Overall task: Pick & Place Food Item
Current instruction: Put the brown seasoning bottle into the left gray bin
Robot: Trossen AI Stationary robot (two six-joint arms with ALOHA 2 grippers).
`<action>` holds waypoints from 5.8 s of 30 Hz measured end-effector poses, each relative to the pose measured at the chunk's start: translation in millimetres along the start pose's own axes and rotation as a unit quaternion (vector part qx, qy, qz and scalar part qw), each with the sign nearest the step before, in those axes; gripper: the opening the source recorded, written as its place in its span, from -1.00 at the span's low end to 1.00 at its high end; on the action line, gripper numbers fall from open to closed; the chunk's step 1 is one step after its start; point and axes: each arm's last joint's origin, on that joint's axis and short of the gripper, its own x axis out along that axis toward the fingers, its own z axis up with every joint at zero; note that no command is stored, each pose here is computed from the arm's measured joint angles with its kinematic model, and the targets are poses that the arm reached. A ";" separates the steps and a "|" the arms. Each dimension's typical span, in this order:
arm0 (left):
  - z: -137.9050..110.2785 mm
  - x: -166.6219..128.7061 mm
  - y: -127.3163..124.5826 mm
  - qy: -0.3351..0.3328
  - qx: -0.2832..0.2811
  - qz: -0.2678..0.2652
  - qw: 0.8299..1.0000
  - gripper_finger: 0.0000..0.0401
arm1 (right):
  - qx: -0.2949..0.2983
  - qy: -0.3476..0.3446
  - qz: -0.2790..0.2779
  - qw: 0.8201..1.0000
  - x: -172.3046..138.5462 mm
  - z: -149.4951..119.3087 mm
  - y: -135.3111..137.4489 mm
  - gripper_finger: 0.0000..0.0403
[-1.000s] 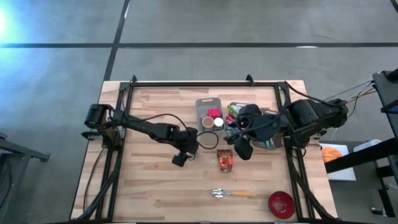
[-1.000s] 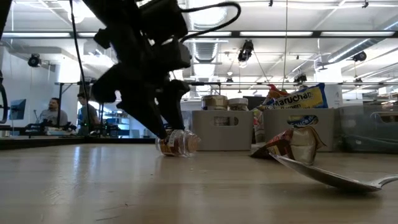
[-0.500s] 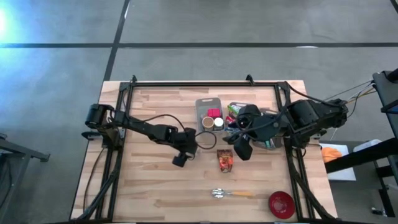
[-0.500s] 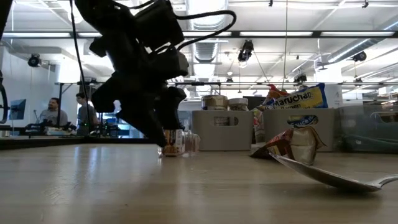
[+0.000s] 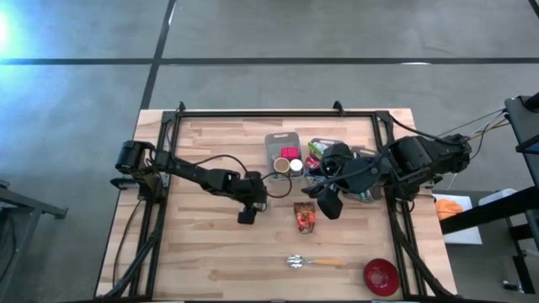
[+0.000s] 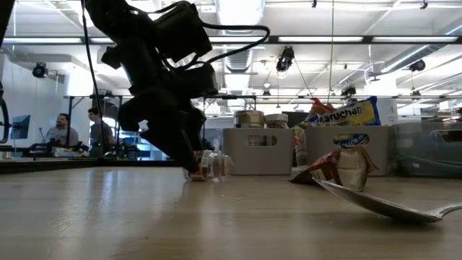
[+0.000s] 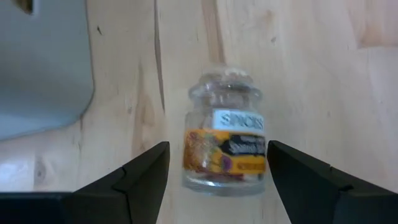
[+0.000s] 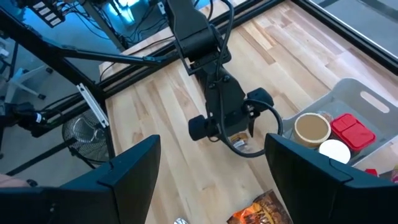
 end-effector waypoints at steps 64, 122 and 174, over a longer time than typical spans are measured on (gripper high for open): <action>96.6 -223.3 32.8 -0.327 -0.234 -0.432 0.808 -0.16 | -0.423 -0.093 0.047 0.900 38.8 26.7 33.1 0.41; 103.0 -221.1 33.8 -0.330 -0.216 -0.460 0.796 -0.16 | -0.386 -0.082 0.087 0.915 62.3 39.9 25.2 0.56; 102.1 -219.4 38.8 -0.331 -0.222 -0.458 0.795 -0.16 | -0.329 -0.073 0.107 0.935 55.7 42.1 24.3 0.68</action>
